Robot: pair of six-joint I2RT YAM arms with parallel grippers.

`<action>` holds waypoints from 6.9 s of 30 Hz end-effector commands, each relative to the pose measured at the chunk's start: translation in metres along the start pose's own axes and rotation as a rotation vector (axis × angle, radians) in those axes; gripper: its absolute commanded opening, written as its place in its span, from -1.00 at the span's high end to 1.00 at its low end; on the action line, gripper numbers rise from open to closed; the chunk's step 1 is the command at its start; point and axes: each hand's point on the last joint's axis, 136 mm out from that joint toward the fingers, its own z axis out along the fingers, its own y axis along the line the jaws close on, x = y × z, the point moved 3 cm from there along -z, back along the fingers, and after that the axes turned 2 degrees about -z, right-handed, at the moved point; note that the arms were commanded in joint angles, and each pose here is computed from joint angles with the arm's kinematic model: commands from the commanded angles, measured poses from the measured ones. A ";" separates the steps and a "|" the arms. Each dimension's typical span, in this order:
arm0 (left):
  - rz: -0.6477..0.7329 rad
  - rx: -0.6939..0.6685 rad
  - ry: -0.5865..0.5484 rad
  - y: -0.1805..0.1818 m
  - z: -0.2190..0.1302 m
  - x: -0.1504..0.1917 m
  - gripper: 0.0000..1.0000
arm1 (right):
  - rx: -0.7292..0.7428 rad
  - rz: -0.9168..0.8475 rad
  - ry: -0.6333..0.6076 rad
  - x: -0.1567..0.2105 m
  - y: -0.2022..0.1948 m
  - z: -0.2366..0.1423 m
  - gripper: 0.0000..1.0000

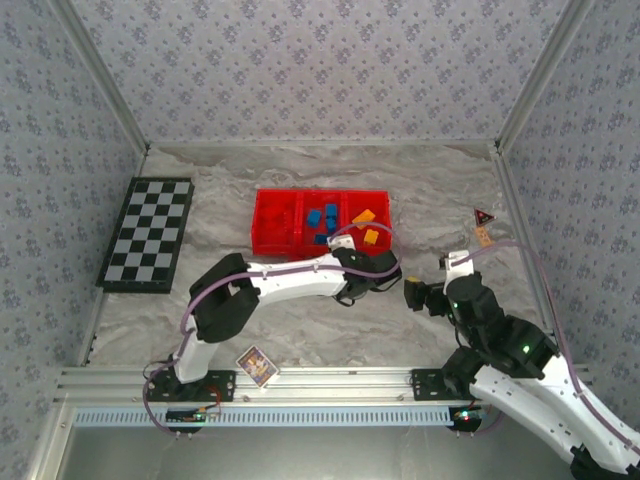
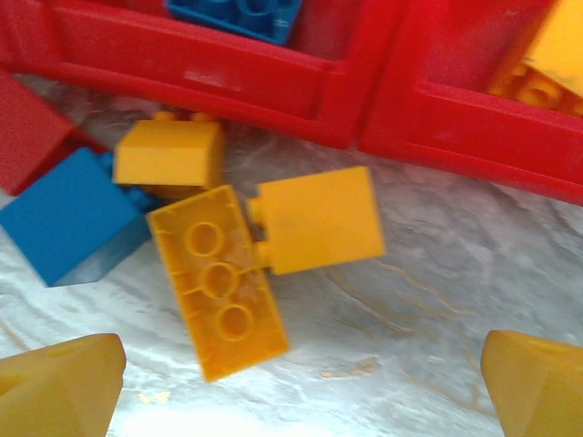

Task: Sort the legos into containers by color
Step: Pick up the lego from the center of the table, then place the lego in the container, then pick up the lego from the center of the table, then place the lego in the container.

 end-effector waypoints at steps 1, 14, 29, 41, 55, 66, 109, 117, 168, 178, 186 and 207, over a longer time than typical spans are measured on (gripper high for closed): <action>-0.067 -0.114 -0.028 0.025 0.012 0.002 -0.98 | 0.009 0.009 -0.011 -0.002 -0.003 -0.005 -0.99; -0.052 -0.131 0.028 0.027 0.039 0.018 -0.72 | 0.004 0.011 -0.017 -0.003 -0.003 -0.006 -0.99; -0.075 -0.136 0.076 0.053 0.067 0.015 -0.10 | 0.007 0.006 -0.016 -0.002 -0.003 -0.006 -0.99; -0.059 -0.011 0.072 0.056 0.052 0.005 0.59 | 0.014 0.003 -0.017 -0.002 -0.004 -0.006 -0.99; 0.156 0.252 -0.114 0.031 -0.047 -0.048 0.71 | 0.057 0.036 -0.057 -0.006 -0.014 -0.013 -0.99; 0.224 0.329 -0.122 -0.041 -0.027 -0.106 0.68 | 0.142 0.150 -0.193 -0.010 -0.044 -0.038 -0.99; 0.143 0.186 -0.075 -0.019 -0.016 -0.061 -0.98 | 0.150 0.172 -0.245 -0.006 -0.057 -0.049 -0.99; 0.065 0.181 0.026 -0.015 0.014 -0.029 -0.93 | 0.134 0.174 -0.244 -0.005 -0.055 -0.049 -0.99; 0.209 0.303 -0.048 -0.029 -0.012 -0.060 0.37 | -0.037 0.030 -0.168 -0.003 -0.015 -0.036 -0.99; 0.296 0.397 -0.066 -0.056 -0.034 -0.076 0.36 | -0.201 -0.113 -0.065 0.004 0.027 -0.029 -0.99; 0.342 0.445 0.011 -0.086 -0.009 -0.092 0.35 | -0.318 -0.204 0.025 0.014 0.058 -0.023 -0.99; 0.348 0.425 0.009 -0.121 0.027 -0.145 -0.57 | -0.327 -0.236 0.048 0.018 0.065 -0.019 -0.99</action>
